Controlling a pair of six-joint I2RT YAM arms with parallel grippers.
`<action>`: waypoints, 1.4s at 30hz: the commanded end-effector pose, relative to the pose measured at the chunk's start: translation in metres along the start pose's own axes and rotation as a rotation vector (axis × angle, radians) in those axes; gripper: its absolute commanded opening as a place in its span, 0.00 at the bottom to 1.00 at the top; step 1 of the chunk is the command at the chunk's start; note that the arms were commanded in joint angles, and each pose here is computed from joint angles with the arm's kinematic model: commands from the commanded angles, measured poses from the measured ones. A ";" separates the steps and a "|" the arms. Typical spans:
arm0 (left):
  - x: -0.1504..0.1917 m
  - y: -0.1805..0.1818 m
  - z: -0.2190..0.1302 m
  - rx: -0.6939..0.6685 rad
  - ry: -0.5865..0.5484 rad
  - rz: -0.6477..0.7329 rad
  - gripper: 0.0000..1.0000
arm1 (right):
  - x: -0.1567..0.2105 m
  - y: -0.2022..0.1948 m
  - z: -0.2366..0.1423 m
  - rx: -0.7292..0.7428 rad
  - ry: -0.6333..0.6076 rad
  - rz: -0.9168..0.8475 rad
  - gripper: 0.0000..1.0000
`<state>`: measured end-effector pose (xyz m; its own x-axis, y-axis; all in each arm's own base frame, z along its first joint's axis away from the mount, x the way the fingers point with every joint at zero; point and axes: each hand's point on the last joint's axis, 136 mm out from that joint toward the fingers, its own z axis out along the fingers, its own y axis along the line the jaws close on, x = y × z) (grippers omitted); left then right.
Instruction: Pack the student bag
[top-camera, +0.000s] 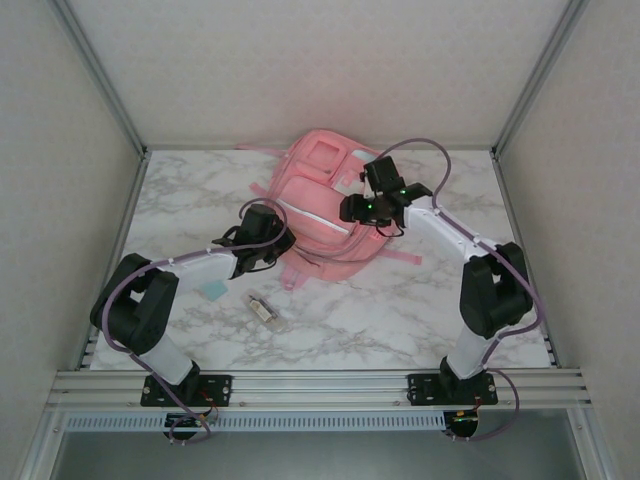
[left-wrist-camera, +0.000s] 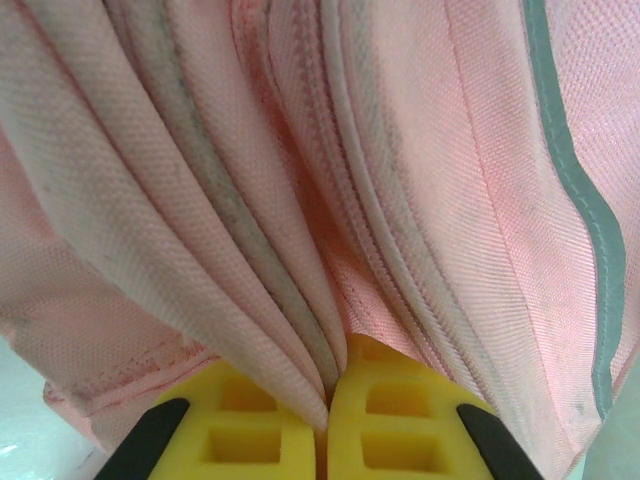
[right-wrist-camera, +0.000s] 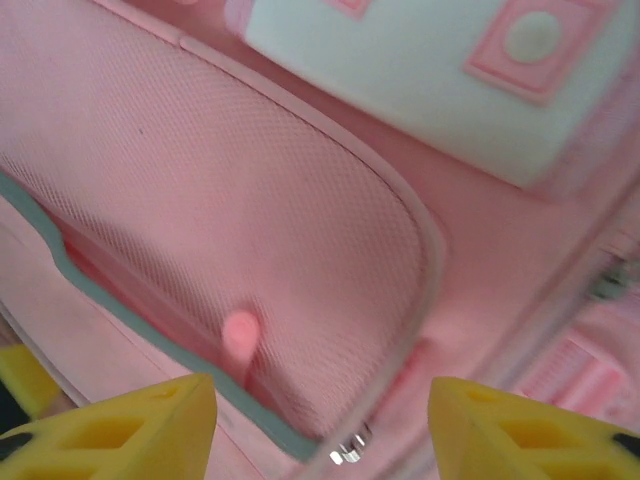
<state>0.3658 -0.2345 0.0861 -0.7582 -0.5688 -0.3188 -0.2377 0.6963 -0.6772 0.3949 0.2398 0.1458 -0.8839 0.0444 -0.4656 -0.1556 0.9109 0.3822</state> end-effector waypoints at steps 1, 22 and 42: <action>-0.007 -0.017 -0.007 0.042 -0.033 0.019 0.00 | -0.013 0.013 0.018 -0.078 -0.013 0.099 0.56; -0.009 -0.034 -0.006 0.090 -0.052 -0.009 0.00 | 0.015 -0.016 0.011 0.106 -0.089 0.230 0.64; -0.007 -0.042 -0.001 0.106 -0.049 -0.011 0.00 | 0.041 0.051 0.032 -0.128 0.024 0.207 0.56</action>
<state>0.3671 -0.2355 0.0873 -0.7348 -0.5996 -0.3171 -0.2625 0.6825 -0.6821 0.4004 0.2578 0.1084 -0.8709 0.2587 -0.4178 0.0495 0.8920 0.4493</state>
